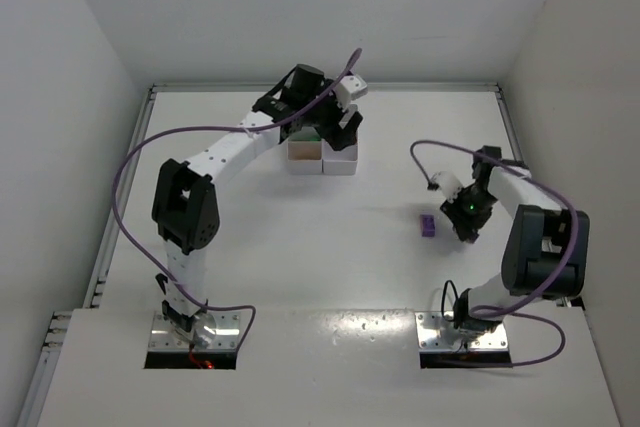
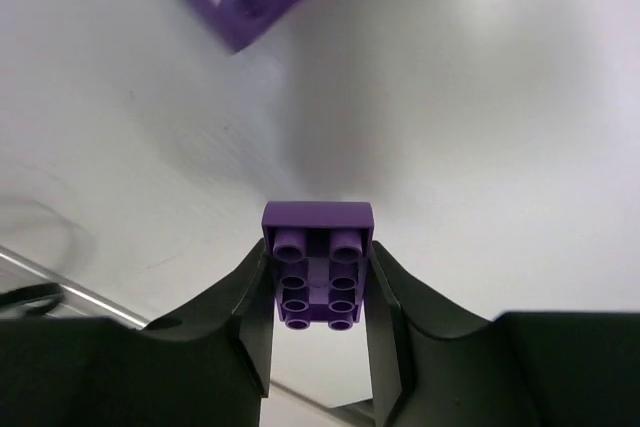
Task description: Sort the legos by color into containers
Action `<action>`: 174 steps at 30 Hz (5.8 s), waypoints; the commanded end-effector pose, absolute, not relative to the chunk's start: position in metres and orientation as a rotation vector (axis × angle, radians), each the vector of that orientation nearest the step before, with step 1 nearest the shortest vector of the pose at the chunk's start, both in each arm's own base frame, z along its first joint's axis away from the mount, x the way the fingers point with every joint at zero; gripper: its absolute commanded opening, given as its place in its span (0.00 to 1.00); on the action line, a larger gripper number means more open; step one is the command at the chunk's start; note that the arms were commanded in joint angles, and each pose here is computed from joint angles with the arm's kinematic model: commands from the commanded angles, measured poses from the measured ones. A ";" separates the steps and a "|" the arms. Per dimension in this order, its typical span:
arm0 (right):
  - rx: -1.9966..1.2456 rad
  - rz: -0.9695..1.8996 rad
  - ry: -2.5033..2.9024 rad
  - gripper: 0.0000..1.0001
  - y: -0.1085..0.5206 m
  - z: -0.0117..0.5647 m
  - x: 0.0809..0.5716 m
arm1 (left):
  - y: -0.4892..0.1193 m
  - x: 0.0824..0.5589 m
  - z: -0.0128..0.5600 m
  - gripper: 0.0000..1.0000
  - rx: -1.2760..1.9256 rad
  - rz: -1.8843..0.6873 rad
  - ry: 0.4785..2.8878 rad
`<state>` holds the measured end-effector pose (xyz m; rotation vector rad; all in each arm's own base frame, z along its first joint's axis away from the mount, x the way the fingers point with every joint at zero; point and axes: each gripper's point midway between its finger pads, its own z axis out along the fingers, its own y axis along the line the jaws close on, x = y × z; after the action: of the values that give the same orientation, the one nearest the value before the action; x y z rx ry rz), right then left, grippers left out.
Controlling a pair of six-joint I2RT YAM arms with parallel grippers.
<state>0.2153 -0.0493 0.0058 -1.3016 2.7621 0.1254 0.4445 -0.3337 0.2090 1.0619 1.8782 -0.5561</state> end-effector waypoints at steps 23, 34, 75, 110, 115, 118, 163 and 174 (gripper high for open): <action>0.289 0.196 2.486 0.00 -0.107 0.195 0.331 | -0.533 0.287 0.114 0.85 0.673 -0.646 2.294; 0.311 0.183 2.430 0.00 -0.117 0.205 0.322 | -0.580 0.252 0.100 0.88 0.583 -0.647 2.278; 0.089 0.497 2.405 0.00 -0.063 0.198 0.305 | -0.474 0.314 0.103 0.00 0.583 -0.432 2.286; -0.754 0.509 1.904 0.00 0.256 0.148 0.474 | -0.131 0.442 0.278 0.00 0.026 -0.662 2.071; -0.833 0.520 1.909 0.01 0.262 0.129 0.466 | -0.133 0.450 0.269 0.00 0.026 -0.672 2.092; -0.885 0.505 1.906 0.03 0.265 0.119 0.462 | -0.135 0.453 0.272 0.00 0.034 -0.682 2.084; -0.900 0.340 1.829 0.68 0.258 0.106 0.476 | -0.149 0.450 0.253 0.00 0.078 -0.725 2.123; -0.560 0.458 1.757 0.71 0.218 0.253 0.455 | -0.247 0.415 0.238 0.00 0.618 -0.790 2.113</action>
<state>0.4561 0.2368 0.1727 -0.7271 1.8567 0.4182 0.4285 -0.2029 0.2271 0.3327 2.1904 -0.7629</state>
